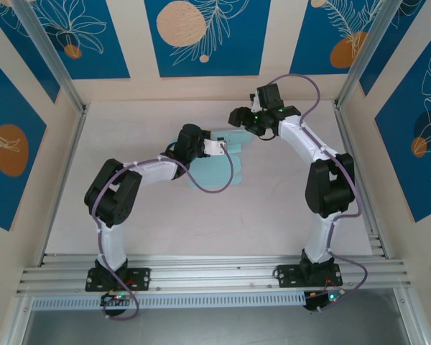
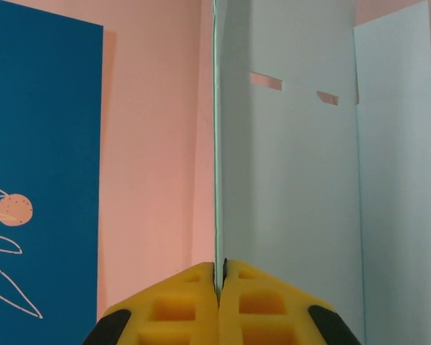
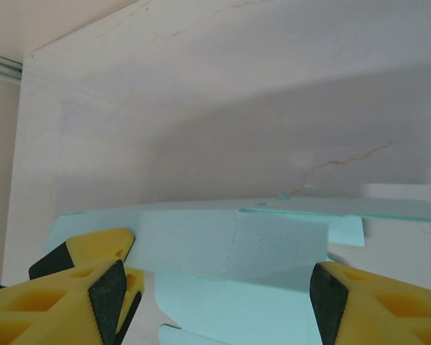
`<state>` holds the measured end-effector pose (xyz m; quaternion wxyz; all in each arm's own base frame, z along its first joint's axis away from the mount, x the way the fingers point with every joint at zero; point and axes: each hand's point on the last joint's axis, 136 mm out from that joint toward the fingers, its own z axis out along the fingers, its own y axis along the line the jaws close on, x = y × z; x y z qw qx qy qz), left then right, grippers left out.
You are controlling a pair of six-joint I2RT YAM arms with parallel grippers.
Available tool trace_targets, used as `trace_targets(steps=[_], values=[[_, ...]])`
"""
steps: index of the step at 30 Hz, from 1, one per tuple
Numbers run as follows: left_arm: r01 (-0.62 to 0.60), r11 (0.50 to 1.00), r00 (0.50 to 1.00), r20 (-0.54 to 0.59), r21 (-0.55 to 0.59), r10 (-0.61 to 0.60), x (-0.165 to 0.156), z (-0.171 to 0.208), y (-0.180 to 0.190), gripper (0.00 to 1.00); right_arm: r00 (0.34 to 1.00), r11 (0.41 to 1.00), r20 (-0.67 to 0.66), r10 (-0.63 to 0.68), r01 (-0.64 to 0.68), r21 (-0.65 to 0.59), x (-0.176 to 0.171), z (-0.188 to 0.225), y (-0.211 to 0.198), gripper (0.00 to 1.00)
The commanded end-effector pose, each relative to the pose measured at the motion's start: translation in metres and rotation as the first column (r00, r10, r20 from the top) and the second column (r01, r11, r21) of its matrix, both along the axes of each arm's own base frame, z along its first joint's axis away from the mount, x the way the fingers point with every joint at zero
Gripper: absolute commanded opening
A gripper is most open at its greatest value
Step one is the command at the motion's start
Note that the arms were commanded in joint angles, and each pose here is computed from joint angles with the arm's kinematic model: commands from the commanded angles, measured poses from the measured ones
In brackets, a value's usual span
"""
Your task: Fold the paper box
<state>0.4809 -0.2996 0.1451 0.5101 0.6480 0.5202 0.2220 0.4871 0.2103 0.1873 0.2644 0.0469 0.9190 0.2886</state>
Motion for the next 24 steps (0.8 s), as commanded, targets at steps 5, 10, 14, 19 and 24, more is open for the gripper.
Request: trace_targets(steps=[5, 10, 14, 19, 24], values=[[-0.001, 1.000, 1.000, 0.002, 0.019, 0.001, 0.000, -0.015, -0.005, 0.00, 0.999, 0.999, -0.030, 0.044, -0.045, -0.007, 0.008, -0.002, 0.013, 0.71], [-0.009, 1.000, 1.000, 0.009, 0.015, 0.009, 0.002, -0.016, -0.005, 0.00, 0.996, 0.999, -0.085, 0.037, -0.036, 0.018, 0.000, -0.024, 0.019, 0.71], [-0.012, 1.000, 1.000, 0.015, 0.015, 0.012, 0.005, -0.020, -0.006, 0.00, 0.992, 0.999, -0.119, 0.039, -0.035, 0.035, -0.003, -0.038, 0.024, 0.70], [-0.028, 1.000, 0.998, 0.053, 0.001, 0.028, 0.010, -0.018, -0.007, 0.00, 0.988, 0.999, -0.146, 0.044, -0.038, 0.038, -0.002, -0.050, 0.028, 0.70], [-0.030, 1.000, 0.997, 0.069, -0.007, 0.030, 0.011, -0.018, -0.009, 0.00, 0.987, 0.998, -0.156, 0.048, -0.041, 0.048, -0.002, -0.053, 0.032, 0.70]])
